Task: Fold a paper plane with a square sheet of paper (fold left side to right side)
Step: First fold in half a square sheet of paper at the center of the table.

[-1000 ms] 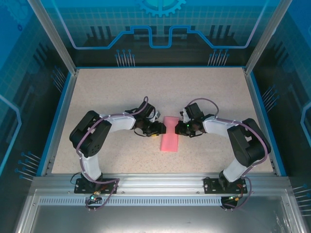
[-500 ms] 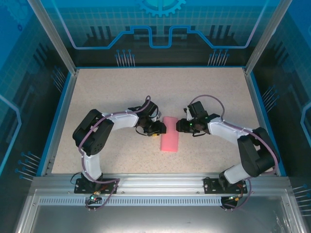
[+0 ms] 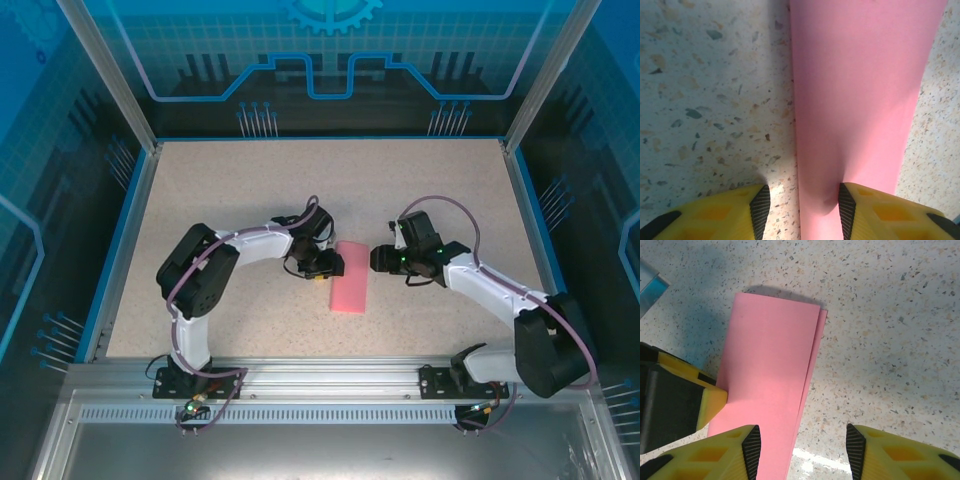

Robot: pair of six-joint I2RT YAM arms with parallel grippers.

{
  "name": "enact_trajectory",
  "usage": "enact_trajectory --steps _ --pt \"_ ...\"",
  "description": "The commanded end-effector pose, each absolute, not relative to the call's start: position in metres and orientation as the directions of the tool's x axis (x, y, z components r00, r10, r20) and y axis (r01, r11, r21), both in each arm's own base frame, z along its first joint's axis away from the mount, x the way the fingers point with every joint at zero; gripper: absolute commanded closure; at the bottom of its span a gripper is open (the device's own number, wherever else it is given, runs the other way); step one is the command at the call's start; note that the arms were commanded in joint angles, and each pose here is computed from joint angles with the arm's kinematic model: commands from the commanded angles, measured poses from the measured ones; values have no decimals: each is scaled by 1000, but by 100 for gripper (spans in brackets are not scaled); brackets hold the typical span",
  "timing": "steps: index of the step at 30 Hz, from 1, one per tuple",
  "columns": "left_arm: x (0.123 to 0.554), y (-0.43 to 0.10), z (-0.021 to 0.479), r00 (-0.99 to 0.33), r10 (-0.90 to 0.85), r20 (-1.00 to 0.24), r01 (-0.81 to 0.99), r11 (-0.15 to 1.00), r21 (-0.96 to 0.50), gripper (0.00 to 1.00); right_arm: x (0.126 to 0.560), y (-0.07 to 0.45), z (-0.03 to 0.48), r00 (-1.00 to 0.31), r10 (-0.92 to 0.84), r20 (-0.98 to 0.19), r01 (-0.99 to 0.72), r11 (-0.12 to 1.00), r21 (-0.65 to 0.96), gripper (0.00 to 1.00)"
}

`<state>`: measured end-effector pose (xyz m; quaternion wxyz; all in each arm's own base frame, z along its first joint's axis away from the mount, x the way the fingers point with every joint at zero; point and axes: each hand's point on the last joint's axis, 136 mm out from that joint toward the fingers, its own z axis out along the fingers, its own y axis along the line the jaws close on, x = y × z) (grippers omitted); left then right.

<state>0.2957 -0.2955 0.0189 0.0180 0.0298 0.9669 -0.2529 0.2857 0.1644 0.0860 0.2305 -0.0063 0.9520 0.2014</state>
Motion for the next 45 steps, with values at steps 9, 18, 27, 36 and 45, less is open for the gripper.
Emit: enact_trajectory --steps 9,18,27,36,45 --pt "282 -301 -16 -992 127 -14 121 906 -406 55 278 167 88 -904 97 -417 -101 898 428 49" --pt "282 -301 -19 -991 133 -10 126 913 -389 54 277 176 83 -917 93 -388 -107 879 464 49" --pt "283 -300 -23 -991 131 -3 123 922 -367 54 276 184 79 -924 82 -372 -113 873 474 50" --pt "282 -299 -27 -992 129 7 119 931 -346 54 276 190 75 -930 78 -360 -116 866 486 51" --pt "281 -298 -29 -992 128 9 118 934 -338 54 276 212 58 -954 93 -286 -92 815 572 83"
